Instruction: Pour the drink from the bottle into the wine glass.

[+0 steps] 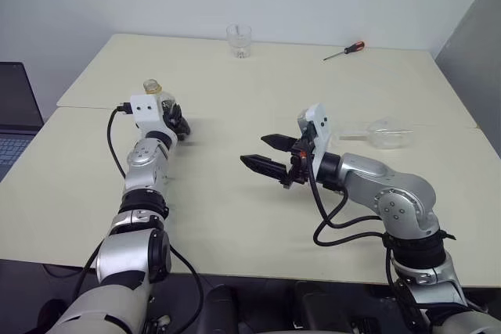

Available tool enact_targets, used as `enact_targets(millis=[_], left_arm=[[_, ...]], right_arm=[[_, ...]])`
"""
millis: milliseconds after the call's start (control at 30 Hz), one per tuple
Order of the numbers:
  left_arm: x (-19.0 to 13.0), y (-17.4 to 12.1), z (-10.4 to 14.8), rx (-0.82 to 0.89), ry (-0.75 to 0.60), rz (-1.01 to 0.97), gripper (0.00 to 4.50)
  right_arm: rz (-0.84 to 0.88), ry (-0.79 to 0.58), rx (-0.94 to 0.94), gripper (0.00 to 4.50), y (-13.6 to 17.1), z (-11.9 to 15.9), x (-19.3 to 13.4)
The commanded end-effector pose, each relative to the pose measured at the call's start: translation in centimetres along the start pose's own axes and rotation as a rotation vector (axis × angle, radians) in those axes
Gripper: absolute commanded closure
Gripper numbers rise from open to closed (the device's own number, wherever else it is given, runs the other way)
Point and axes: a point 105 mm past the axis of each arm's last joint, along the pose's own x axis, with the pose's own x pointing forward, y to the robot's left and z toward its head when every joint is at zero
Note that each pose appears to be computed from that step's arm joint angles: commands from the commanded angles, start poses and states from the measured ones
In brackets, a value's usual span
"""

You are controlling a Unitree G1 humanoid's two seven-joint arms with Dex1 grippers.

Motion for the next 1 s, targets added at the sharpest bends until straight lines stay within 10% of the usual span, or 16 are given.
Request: enact_targets(millis=[33,300,1000], left_arm=[[0.0,0.0,0.9,-0.031,-0.033,0.005,2.64],[0.0,0.0,1.1,-0.010,-0.028,0.002,0.10],[-5.1,0.9,-2.0,0.022,0.095,-0.054,0.04]], right_arm=[[0.025,-0.035,-0.038,0.00,0.5,1.2,0.1],[0.031,-0.043,-0.049,0.00,0.4,1.6,0.4],[-0.029,-0.047,-0.062,0.00,-1.8,2.1,-1.7]])
